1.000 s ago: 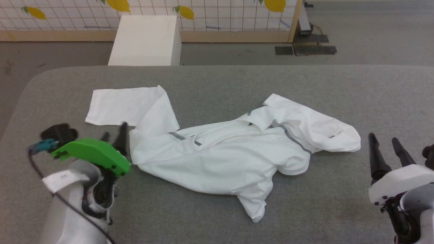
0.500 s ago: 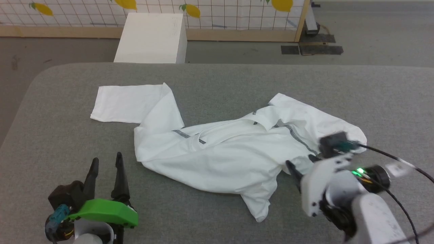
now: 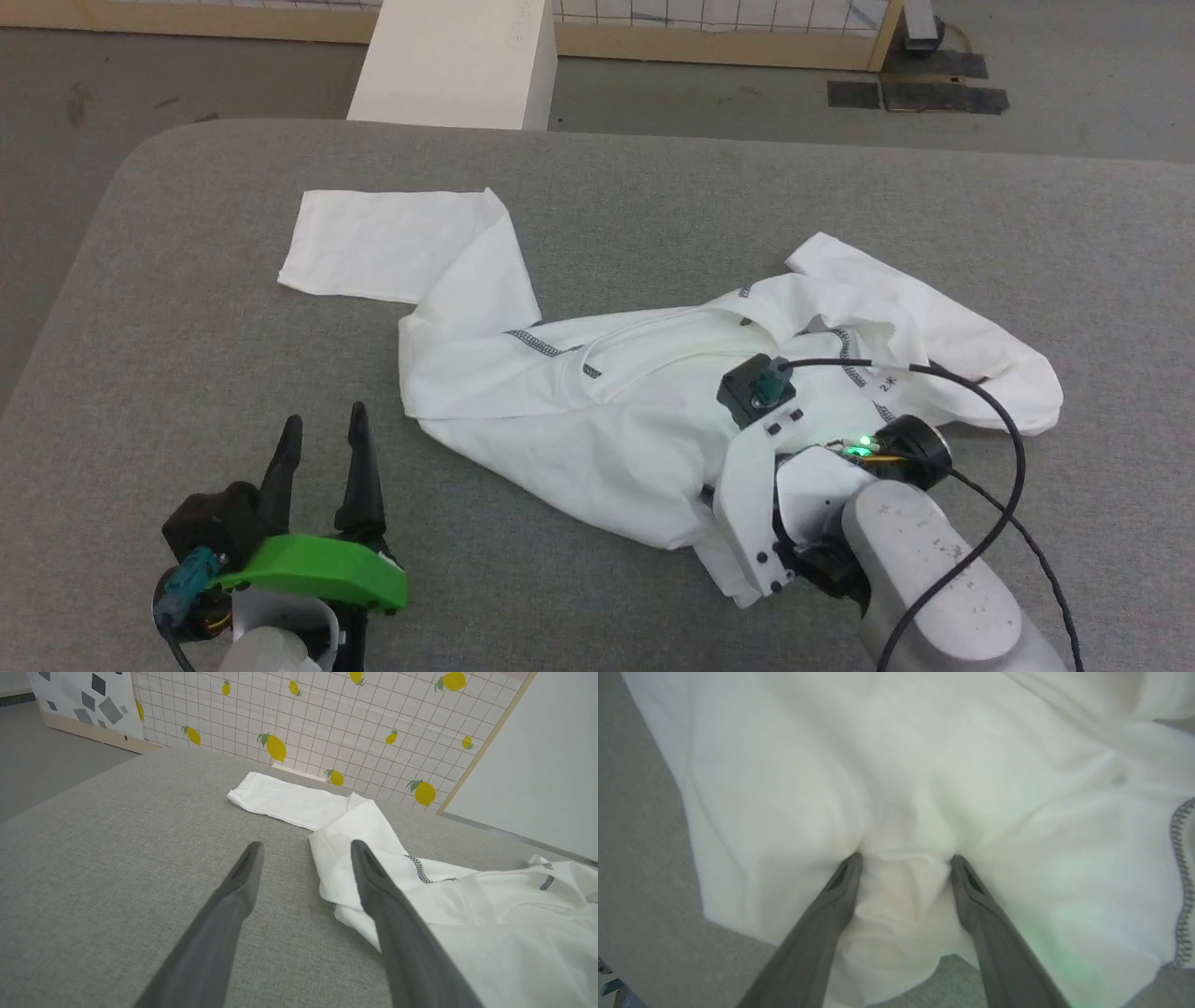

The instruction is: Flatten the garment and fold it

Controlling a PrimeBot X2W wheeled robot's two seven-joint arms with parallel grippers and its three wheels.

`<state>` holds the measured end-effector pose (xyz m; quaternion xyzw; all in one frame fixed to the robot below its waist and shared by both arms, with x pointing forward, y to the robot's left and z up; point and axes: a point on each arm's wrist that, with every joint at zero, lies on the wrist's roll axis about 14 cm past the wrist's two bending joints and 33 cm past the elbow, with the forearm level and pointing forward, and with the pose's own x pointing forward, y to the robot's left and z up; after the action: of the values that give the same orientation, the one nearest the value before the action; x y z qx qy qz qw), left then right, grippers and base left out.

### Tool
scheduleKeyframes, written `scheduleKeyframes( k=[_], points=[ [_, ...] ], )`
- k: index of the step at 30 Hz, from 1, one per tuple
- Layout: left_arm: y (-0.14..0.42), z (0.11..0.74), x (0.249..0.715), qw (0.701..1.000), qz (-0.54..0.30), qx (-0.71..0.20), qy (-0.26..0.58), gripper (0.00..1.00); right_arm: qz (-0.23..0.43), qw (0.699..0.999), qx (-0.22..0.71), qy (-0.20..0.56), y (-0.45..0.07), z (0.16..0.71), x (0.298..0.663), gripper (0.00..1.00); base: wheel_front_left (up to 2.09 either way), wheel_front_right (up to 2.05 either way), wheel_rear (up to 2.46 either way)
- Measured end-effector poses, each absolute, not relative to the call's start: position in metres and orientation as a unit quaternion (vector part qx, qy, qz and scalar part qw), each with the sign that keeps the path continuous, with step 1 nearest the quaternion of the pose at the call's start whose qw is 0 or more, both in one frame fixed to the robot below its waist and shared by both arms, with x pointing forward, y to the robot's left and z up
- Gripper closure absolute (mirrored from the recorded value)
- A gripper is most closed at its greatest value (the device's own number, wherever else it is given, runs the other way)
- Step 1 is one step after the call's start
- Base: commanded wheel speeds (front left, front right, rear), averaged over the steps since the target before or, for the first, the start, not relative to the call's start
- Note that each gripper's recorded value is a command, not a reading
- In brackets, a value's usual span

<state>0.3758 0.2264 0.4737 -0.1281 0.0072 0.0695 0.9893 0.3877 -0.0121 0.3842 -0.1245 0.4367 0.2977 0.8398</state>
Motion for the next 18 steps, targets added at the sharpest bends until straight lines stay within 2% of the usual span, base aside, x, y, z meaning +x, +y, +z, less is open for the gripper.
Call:
scheduleKeyframes(
  k=[1,2,8,12,16,18],
  points=[
    [0.227,0.473,0.376,0.989,0.07,-0.128,0.008,0.0,0.3,0.837,-0.123,0.441,-0.01,0.383,0.388,0.72,0.0,0.0,0.0],
    [0.227,0.472,0.375,0.989,0.069,-0.128,0.009,0.0,0.303,0.836,-0.121,0.441,-0.009,0.383,0.389,1.0,0.0,0.0,0.0],
    [0.22,0.476,0.376,0.989,0.058,-0.134,0.002,0.0,0.323,0.834,-0.104,0.435,-0.014,0.393,0.379,1.0,0.0,0.0,0.0],
    [0.215,0.481,0.379,0.99,0.047,-0.135,-0.005,0.0,0.34,0.802,-0.105,0.481,-0.038,0.39,0.34,1.0,0.0,0.0,0.0],
    [0.206,0.484,0.382,0.99,0.032,-0.137,-0.008,0.0,0.326,0.755,-0.108,0.559,-0.081,0.382,0.292,1.0,0.0,0.0,0.0],
    [0.2,0.484,0.384,0.99,0.024,-0.138,-0.008,0.0,0.318,0.74,-0.093,0.585,-0.093,0.381,0.274,1.0,0.0,0.0,0.0]
  ],
)
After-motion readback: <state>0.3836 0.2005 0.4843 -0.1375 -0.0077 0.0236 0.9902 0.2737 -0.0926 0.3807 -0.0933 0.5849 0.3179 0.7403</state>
